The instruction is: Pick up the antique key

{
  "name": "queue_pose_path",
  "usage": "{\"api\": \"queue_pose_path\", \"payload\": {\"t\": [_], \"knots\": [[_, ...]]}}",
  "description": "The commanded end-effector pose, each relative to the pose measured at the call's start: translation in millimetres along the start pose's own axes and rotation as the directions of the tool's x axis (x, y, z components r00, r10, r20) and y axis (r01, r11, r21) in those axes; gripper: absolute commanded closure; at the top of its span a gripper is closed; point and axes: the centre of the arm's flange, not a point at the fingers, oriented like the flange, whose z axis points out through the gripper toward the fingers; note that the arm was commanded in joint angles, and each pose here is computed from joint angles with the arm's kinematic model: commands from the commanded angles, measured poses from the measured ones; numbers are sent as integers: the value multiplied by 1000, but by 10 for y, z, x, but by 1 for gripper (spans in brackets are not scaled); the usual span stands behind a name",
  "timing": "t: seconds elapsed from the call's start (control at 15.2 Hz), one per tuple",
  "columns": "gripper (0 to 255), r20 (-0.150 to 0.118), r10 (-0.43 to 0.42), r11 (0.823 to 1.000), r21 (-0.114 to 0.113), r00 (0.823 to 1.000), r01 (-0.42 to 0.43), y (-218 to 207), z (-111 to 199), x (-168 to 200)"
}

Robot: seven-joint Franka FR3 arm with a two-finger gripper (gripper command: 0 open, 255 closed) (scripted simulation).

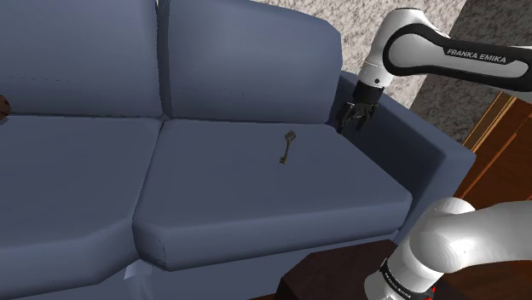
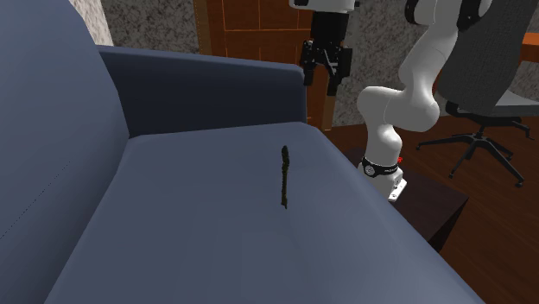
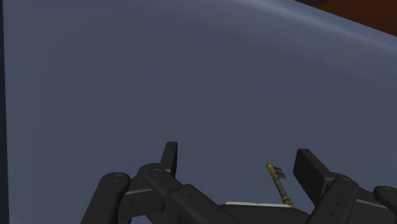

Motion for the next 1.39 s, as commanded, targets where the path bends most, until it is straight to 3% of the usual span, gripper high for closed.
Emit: {"api": "queue_pose_path", "payload": {"t": [0.0,0.26,0.53,0.79,1.06,1.32], "knots": [[0,0,0,1000,0,1000,0,0,0,0],[0,-85,134,989,-50,987,-138,-463,284,137],[0,-175,259,957,-87,950,-277,-885,578,358],[0,-268,373,904,-111,888,-413,-1256,873,657],[0,-360,471,832,-120,805,-541,-1564,1160,1026],[0,-363,474,830,-120,802,-545,-1572,1326,1026]]}}
